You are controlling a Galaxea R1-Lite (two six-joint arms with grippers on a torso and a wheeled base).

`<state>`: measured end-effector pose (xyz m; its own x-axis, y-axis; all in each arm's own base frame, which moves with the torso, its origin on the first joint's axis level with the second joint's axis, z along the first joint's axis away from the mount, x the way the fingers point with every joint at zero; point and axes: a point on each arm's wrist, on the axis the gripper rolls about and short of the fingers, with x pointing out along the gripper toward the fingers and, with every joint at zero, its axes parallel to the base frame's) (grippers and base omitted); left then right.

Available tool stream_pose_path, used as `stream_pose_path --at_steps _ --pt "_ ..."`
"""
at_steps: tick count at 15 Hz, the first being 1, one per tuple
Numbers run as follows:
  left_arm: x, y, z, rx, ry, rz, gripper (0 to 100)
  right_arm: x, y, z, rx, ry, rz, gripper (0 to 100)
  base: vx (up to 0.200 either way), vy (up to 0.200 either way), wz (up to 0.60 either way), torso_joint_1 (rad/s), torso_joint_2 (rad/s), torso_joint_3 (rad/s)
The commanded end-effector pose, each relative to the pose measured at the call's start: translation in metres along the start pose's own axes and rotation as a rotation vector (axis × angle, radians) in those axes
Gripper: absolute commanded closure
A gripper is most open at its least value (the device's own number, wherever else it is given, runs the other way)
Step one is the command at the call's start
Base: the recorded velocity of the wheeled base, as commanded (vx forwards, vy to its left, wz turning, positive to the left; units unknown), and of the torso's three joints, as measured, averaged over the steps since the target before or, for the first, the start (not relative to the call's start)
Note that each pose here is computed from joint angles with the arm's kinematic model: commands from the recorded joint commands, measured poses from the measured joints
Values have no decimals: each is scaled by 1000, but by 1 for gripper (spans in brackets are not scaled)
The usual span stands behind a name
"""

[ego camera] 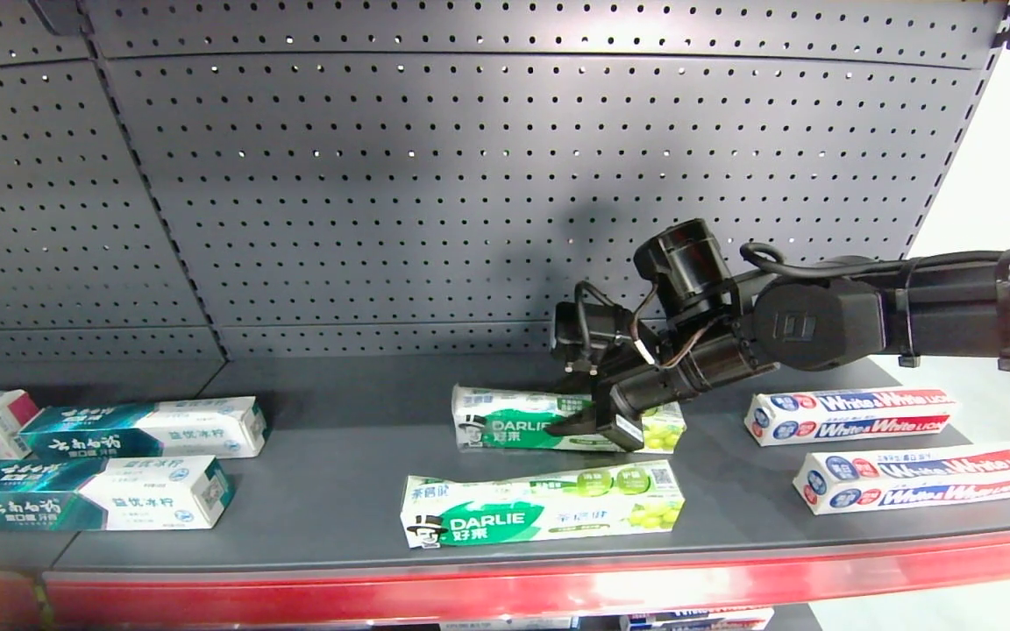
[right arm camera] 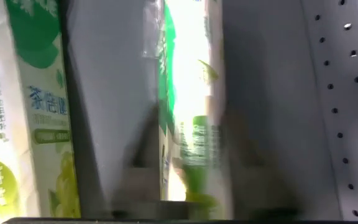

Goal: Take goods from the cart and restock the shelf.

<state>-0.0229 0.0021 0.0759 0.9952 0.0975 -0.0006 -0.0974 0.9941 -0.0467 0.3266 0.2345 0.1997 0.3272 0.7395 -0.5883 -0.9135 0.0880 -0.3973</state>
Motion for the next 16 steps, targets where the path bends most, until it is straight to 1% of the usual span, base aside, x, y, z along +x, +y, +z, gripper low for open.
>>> stream_pose_path --at_steps 1,9,14,16 --pt "0 0 0 -1 -1 0 0 1 0 -1 2 3 2 0 0 0 0 0 0 0" --pt "0 0 0 -1 -1 0 0 -6 -3 2 -3 -7 -18 0 0 0 0 0 0 0" --pt "0 0 0 -1 -1 0 0 -31 -10 2 -4 -15 -69 0 0 0 0 0 0 0" --pt "0 0 0 -1 1 1 0 -50 -6 0 -15 -11 -87 0 0 0 0 0 0 0"
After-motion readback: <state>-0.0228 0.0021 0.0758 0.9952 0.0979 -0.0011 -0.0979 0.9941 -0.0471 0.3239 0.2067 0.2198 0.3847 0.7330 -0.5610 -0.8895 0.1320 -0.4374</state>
